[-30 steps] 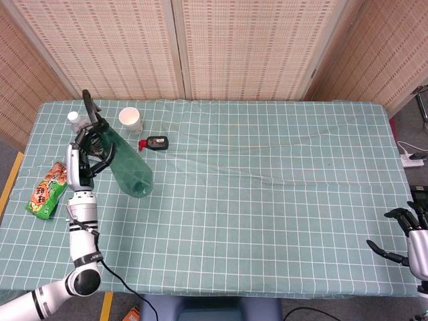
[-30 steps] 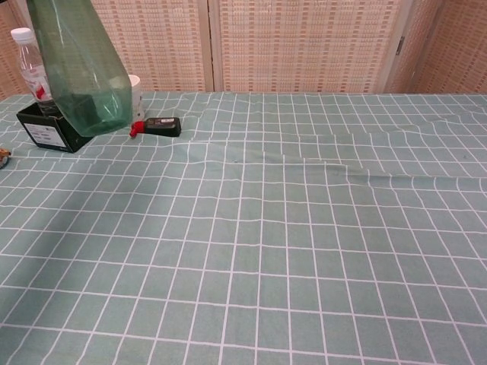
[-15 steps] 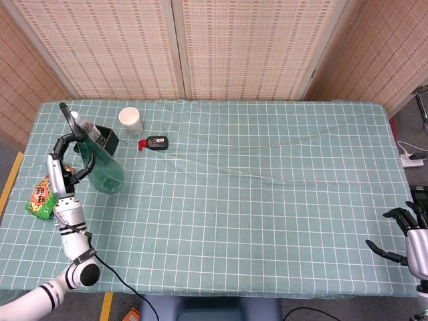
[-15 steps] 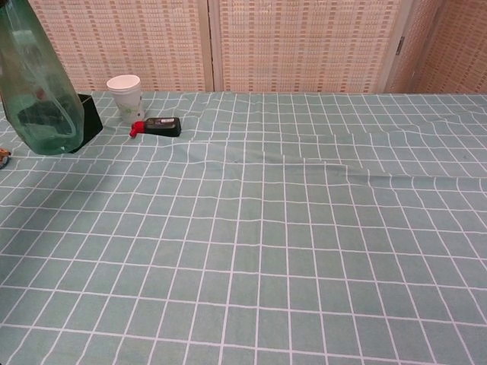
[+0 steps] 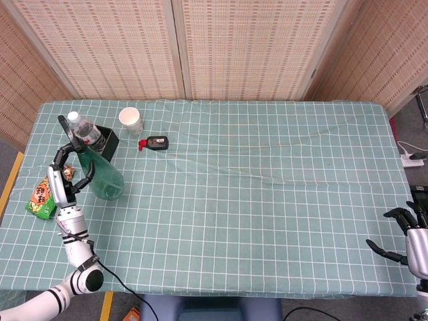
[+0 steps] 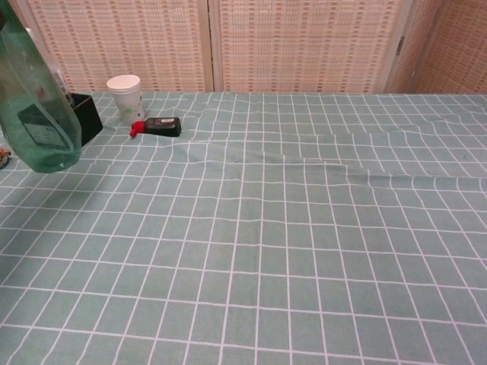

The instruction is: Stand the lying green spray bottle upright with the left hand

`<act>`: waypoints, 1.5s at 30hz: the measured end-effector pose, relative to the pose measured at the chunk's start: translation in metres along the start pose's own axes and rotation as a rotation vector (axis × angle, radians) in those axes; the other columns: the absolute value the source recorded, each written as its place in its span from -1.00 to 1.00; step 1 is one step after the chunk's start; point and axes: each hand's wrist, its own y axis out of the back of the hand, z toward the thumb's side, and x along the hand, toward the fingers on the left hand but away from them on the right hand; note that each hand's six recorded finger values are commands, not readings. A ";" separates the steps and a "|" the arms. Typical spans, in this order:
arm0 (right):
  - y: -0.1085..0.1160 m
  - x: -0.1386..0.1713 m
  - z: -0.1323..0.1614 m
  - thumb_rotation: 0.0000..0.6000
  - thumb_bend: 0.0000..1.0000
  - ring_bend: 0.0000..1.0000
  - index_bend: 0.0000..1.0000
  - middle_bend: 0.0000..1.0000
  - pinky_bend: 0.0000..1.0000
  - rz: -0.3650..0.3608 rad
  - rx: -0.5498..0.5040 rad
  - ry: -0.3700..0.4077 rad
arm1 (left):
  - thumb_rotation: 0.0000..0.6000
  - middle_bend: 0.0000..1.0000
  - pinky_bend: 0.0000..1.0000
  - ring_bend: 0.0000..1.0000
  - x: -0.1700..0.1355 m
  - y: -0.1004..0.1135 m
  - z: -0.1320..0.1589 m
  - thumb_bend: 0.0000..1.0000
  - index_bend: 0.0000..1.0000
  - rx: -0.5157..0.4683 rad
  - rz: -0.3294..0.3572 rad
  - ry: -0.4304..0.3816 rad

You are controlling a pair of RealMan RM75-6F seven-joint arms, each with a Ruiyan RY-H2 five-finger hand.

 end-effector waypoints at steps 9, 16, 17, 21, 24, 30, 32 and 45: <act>0.000 0.000 0.000 1.00 -1.00 -0.68 -0.22 -0.32 -0.75 0.003 0.003 -0.001 | 1.00 0.11 -0.67 -0.43 -0.005 0.010 -0.020 -0.40 -0.12 -0.016 0.031 0.089; 0.000 0.000 0.001 1.00 -1.00 -0.68 -0.22 -0.32 -0.75 0.004 0.007 0.000 | 1.00 0.11 -0.67 -0.43 -0.007 0.018 -0.031 -0.42 -0.12 -0.056 0.051 0.146; -0.001 0.000 0.001 1.00 -1.00 -0.68 -0.22 -0.32 -0.75 0.004 0.008 -0.001 | 1.00 0.11 -0.67 -0.43 -0.007 0.019 -0.031 -0.42 -0.12 -0.060 0.055 0.149; -0.001 -0.001 0.001 1.00 -1.00 -0.68 -0.22 -0.32 -0.74 0.006 0.010 -0.004 | 1.00 0.11 -0.67 -0.44 -0.008 0.023 -0.035 -0.42 -0.12 -0.073 0.064 0.164; -0.001 -0.001 0.002 1.00 -1.00 -0.68 -0.22 -0.32 -0.74 0.007 0.013 -0.005 | 1.00 0.11 -0.67 -0.44 -0.009 0.023 -0.040 -0.43 -0.12 -0.075 0.062 0.184; 0.000 0.000 0.001 1.00 -1.00 -0.68 -0.22 -0.32 -0.73 0.005 0.015 -0.016 | 1.00 0.10 -0.67 -0.44 -0.011 0.024 -0.058 -0.44 -0.05 -0.076 0.063 0.249; 0.000 0.000 0.001 1.00 -1.00 -0.68 -0.22 -0.32 -0.73 0.003 0.013 -0.017 | 1.00 0.10 -0.67 -0.44 -0.012 0.024 -0.064 -0.44 -0.05 -0.085 0.066 0.281; 0.000 0.000 0.000 1.00 -1.00 -0.68 -0.22 -0.32 -0.72 -0.002 -0.002 -0.002 | 1.00 0.08 -0.67 -0.44 -0.020 0.030 -0.060 -0.45 -0.06 -0.083 0.071 0.282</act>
